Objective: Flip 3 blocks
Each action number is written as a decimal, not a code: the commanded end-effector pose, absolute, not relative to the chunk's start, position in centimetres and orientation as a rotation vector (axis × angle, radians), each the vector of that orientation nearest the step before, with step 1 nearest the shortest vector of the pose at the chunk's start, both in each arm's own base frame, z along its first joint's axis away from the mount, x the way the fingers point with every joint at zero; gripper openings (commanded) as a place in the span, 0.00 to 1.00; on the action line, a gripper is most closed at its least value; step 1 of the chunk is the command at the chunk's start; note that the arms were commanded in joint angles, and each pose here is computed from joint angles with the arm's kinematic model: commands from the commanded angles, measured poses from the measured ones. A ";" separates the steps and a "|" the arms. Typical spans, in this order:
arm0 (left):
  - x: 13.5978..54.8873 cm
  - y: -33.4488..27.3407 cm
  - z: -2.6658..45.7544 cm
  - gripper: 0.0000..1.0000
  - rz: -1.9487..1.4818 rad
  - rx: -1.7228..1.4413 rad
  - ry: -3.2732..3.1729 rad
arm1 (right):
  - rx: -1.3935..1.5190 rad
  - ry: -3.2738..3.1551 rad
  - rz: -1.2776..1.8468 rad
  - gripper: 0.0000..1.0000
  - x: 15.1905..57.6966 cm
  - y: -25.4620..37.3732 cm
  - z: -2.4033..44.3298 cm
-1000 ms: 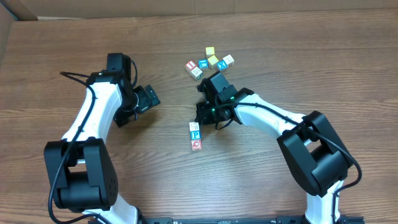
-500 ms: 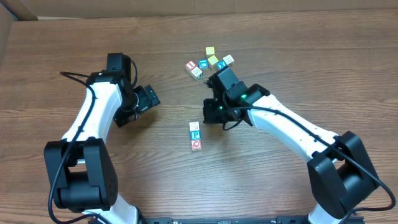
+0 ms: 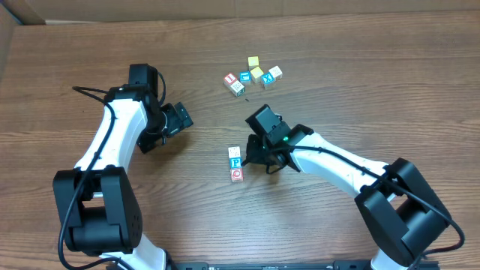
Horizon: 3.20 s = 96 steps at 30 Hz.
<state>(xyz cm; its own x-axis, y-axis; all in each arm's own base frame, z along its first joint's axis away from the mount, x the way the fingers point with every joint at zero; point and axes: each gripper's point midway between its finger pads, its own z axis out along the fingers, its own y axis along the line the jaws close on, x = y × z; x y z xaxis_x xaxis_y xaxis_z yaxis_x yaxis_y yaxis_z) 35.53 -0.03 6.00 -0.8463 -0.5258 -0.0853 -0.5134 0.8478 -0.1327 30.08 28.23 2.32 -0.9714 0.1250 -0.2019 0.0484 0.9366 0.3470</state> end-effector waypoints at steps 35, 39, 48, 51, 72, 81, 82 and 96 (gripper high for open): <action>36.0 0.0 6.7 1.00 -0.162 -0.803 2.884 | 0.093 2.873 0.584 0.04 27.9 31.2 2.0; 36.0 0.0 6.7 1.00 -0.162 -0.803 2.884 | 0.091 2.876 0.592 0.04 27.8 31.3 2.1; 36.0 0.0 6.7 1.00 -0.161 -0.803 2.884 | 0.147 2.860 0.536 0.04 29.1 29.8 2.0; 36.0 0.0 6.7 1.00 -0.161 -0.803 2.884 | 0.150 2.858 0.501 0.05 30.6 28.5 3.2; 36.0 0.0 6.7 1.00 -0.162 -0.803 2.884 | -0.287 2.833 0.292 1.00 36.4 21.0 12.5; 36.0 0.0 6.7 1.00 -0.161 -0.803 2.884 | -0.286 2.832 0.288 1.00 36.5 20.9 12.5; 36.0 0.0 6.7 1.00 -0.162 -0.803 2.884 | -0.281 2.830 0.281 1.00 36.6 20.8 12.5; 36.0 0.0 6.7 1.00 -0.162 -0.803 2.884 | -0.317 2.138 0.387 1.00 40.7 18.2 31.8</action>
<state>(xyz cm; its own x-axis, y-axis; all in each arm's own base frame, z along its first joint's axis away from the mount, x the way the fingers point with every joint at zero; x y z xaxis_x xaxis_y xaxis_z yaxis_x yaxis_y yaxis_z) 35.53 -0.03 6.00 -0.8463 -0.5258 -0.0853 -0.5134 0.8478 -0.1327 41.64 20.08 25.29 -0.6965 -0.0679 -0.7144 -0.3113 0.9256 0.2155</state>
